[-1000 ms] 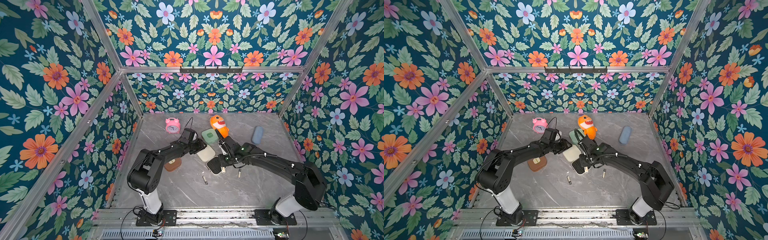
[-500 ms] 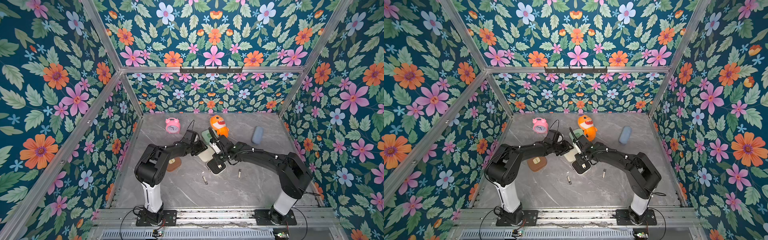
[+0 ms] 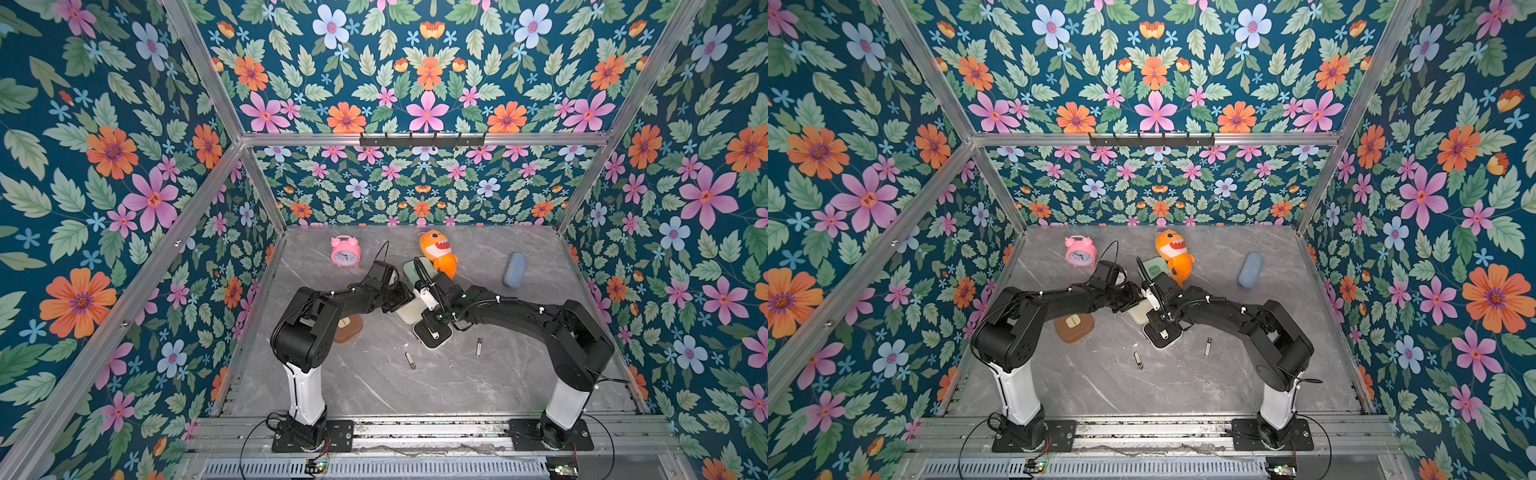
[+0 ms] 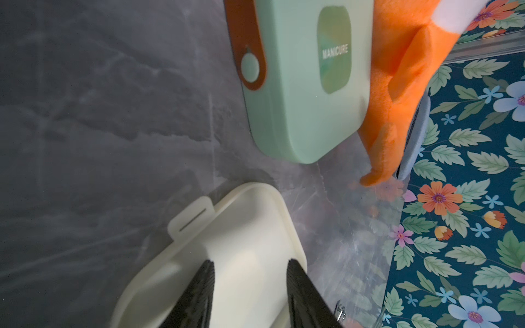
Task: Organize nail clipper sets
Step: Adjust the storage box at the center of the board.
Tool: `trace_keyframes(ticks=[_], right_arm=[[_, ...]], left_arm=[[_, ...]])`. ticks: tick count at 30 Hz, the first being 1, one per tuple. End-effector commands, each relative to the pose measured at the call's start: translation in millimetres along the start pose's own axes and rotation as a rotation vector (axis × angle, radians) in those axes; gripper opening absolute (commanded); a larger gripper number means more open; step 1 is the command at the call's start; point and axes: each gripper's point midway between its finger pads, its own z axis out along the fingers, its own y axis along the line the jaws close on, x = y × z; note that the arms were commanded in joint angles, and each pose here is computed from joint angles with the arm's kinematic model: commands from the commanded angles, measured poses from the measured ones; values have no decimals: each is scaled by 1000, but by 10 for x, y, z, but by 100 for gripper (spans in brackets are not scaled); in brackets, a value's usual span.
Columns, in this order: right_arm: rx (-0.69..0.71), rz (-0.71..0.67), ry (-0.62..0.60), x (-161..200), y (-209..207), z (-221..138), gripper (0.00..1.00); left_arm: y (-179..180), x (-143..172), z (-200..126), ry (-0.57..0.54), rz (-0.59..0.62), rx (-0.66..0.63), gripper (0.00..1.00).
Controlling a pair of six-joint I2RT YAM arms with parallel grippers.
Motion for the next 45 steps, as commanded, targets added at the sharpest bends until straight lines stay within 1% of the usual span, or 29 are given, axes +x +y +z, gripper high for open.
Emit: trace_keyframes(ticks=[1,11,19,31,35,40,45], right_arm=[[12,-32,11,15,-21,36,10],[52,-57,83,193,-106,94,10],[7,-54,137,324,-29,113,10],[11,41,269,729,20,133,10],[33,78,316,836,-13,145,10],[108,133,341,885,-122,132,9],[129,161,364,943,-146,88,9]], left_arm=[[-4,-24,2,-8,7,4,45],[78,-18,29,-5,0,-13,44],[168,-43,47,-6,-12,-33,43],[334,4,71,10,-11,-89,42],[333,3,68,9,-10,-89,42],[334,6,58,8,-9,-91,41],[359,13,43,7,-11,-100,41]])
